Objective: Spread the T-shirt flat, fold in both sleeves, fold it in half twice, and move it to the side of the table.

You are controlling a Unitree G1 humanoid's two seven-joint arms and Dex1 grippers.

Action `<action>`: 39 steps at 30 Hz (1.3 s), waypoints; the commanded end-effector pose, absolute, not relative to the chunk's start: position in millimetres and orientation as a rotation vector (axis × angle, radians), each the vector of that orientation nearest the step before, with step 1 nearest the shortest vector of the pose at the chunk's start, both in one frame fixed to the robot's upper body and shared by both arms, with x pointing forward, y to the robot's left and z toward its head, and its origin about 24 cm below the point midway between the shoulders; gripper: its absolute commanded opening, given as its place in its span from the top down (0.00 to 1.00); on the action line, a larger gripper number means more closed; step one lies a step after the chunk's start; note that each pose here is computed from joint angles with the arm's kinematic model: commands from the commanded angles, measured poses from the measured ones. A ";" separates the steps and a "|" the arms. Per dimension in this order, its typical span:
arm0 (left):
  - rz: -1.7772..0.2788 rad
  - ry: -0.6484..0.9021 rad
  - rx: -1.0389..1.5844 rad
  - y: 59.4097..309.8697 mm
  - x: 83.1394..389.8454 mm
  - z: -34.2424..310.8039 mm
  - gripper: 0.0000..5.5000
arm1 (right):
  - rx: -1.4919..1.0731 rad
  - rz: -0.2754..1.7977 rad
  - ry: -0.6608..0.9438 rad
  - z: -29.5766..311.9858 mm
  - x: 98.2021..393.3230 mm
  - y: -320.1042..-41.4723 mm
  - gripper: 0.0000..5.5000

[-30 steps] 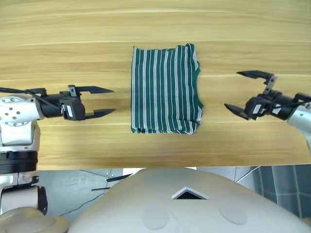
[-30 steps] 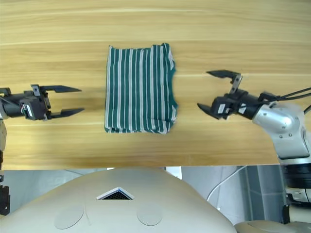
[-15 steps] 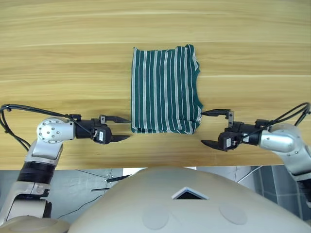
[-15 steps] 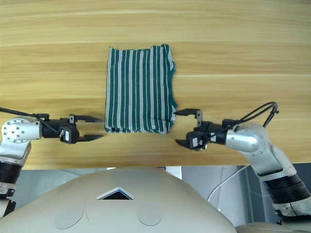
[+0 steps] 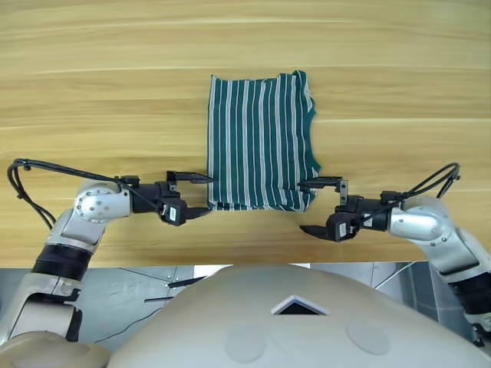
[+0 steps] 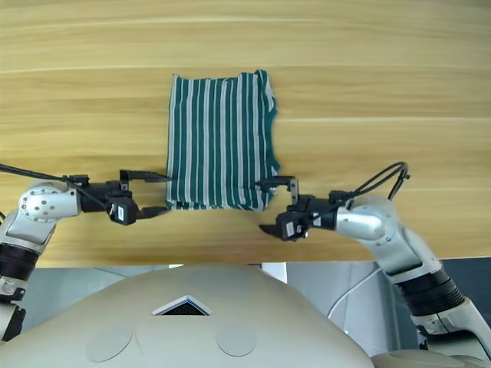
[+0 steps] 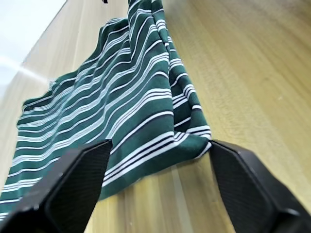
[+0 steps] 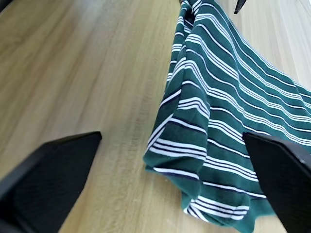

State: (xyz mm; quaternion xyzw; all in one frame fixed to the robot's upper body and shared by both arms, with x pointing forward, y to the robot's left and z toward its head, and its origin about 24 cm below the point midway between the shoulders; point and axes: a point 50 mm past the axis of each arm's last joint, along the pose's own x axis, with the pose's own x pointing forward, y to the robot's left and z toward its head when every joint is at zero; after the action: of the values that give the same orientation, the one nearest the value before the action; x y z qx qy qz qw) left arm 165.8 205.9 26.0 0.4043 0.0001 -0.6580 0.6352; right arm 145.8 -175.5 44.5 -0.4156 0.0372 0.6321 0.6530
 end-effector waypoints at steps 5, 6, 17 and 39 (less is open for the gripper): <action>-1.595 0.112 0.981 208.6 156.9 7.8 0.33 | -1.074 1.372 0.254 21.9 156.7 -193.5 0.02; -1.602 0.109 0.982 208.1 157.0 7.9 0.33 | -1.081 1.369 0.257 21.0 157.3 -194.0 0.02; -1.613 0.090 0.983 204.0 162.3 9.0 0.56 | -1.072 1.412 0.244 20.9 151.7 -191.7 0.34; -1.616 0.013 0.935 195.0 164.1 17.6 0.97 | -0.999 1.492 0.185 29.3 142.1 -184.3 0.98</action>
State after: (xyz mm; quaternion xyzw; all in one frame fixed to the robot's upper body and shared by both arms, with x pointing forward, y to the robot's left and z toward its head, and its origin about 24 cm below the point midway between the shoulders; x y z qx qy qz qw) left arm 167.2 193.6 18.3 0.3999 -0.0073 -0.6853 0.6087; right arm 149.2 -179.0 31.9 -0.4357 0.0564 0.6308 0.6396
